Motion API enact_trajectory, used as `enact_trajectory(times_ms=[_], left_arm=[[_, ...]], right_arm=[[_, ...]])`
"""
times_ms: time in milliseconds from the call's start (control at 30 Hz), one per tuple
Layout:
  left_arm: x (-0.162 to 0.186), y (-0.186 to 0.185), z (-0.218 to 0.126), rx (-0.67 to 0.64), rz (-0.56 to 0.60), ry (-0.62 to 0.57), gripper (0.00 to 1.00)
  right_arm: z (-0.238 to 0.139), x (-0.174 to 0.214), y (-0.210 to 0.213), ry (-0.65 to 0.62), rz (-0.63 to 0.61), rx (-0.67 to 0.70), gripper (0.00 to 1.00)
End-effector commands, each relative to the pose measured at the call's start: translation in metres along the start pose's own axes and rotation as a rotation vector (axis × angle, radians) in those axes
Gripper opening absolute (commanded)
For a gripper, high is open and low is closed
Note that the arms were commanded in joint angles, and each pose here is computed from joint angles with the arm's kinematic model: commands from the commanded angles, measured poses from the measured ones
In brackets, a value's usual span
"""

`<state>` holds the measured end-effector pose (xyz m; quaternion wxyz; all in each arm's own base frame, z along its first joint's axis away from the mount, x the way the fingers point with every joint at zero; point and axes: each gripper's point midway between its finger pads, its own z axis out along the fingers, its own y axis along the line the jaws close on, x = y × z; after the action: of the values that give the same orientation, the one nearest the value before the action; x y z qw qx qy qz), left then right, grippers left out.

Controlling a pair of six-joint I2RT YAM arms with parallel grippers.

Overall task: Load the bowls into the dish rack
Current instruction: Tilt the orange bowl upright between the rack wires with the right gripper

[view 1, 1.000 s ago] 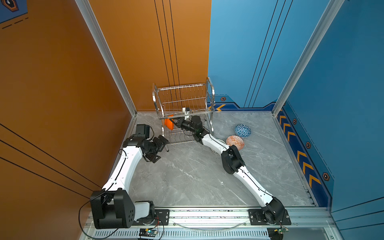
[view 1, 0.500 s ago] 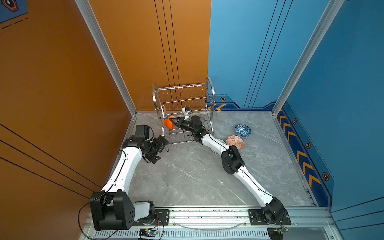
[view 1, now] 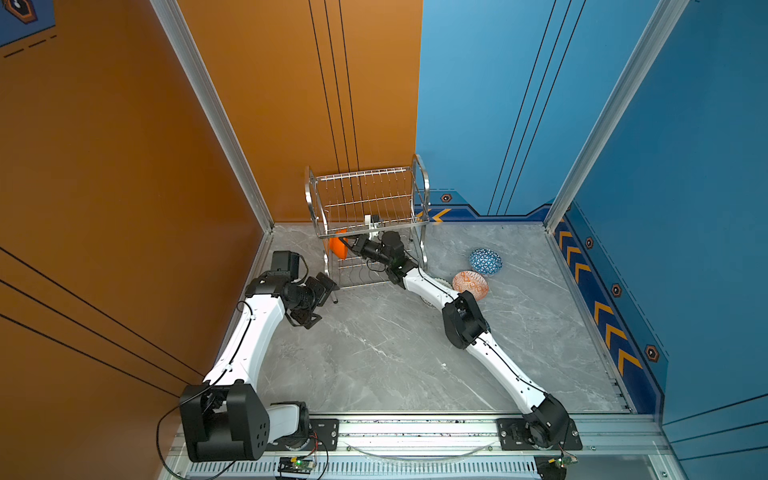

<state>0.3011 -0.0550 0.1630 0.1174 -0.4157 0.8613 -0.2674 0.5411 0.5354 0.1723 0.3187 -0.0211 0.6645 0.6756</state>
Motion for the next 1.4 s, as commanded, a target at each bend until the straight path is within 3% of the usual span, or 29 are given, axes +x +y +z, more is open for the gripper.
enact_trajectory(times_ms=[0, 100, 1367], left_arm=[[0.004, 0.011, -0.002, -0.025, -0.01, 0.0, 0.98], [0.005, 0.011, -0.003, -0.026, -0.009, 0.002, 0.98], [0.017, 0.023, -0.014, 0.003, -0.017, -0.015, 0.98]], right_arm=[[-0.01, 0.032, -0.071, 0.088, 0.062, 0.163, 0.15], [-0.012, 0.031, -0.073, 0.098, 0.063, 0.168, 0.2], [-0.011, 0.014, -0.027, 0.156, -0.095, 0.202, 0.3]])
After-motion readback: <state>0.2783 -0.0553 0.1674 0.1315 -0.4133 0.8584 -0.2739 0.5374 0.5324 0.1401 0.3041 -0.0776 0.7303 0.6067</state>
